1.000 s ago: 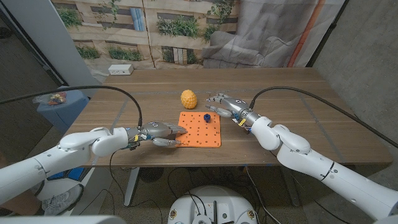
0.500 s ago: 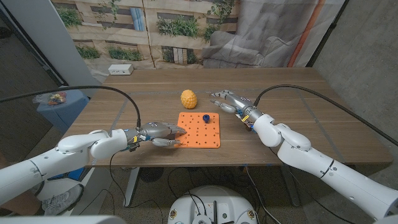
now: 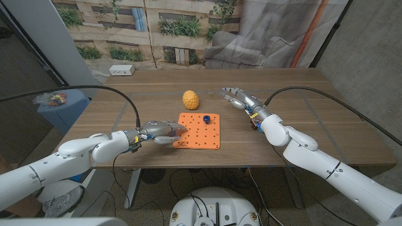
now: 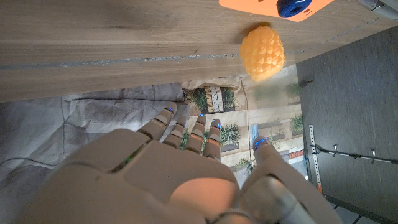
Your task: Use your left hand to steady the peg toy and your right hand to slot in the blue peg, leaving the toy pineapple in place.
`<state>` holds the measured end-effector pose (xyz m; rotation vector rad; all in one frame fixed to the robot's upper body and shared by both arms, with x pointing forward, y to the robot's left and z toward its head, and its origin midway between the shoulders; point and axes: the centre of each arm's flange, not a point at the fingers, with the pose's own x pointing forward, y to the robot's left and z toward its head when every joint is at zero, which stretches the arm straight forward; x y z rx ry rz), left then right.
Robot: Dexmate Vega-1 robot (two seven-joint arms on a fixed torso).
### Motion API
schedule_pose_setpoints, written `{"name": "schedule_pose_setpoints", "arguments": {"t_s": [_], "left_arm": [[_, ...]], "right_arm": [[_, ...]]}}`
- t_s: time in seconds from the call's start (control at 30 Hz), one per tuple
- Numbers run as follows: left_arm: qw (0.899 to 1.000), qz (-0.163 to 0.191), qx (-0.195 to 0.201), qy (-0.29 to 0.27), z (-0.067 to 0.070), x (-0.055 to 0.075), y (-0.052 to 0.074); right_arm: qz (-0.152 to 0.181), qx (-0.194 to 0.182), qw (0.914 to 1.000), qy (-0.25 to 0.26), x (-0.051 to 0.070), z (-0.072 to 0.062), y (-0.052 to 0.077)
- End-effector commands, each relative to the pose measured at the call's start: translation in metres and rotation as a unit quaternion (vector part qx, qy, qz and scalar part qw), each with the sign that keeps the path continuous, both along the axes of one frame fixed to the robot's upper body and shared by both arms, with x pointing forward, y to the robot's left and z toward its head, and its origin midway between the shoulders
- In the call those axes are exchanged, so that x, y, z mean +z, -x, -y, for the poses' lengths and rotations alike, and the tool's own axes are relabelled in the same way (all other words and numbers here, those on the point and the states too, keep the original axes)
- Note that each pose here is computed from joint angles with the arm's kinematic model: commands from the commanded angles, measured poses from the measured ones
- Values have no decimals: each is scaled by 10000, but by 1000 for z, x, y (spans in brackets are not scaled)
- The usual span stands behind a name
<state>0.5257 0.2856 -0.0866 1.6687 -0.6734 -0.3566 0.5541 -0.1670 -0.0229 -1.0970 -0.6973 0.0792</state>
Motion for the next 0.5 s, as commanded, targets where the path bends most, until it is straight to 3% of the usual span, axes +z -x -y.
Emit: {"name": "schedule_pose_setpoints", "arguments": {"t_s": [0.03,0.5], "left_arm": [[9984,216,67,524,1,8,4],[9891,417,274,1383,1,17,-8]], "right_arm": [[-153,96,9964,-826,3,20,-7],[-435,-12,9895,-1375,4,41,-13]]}}
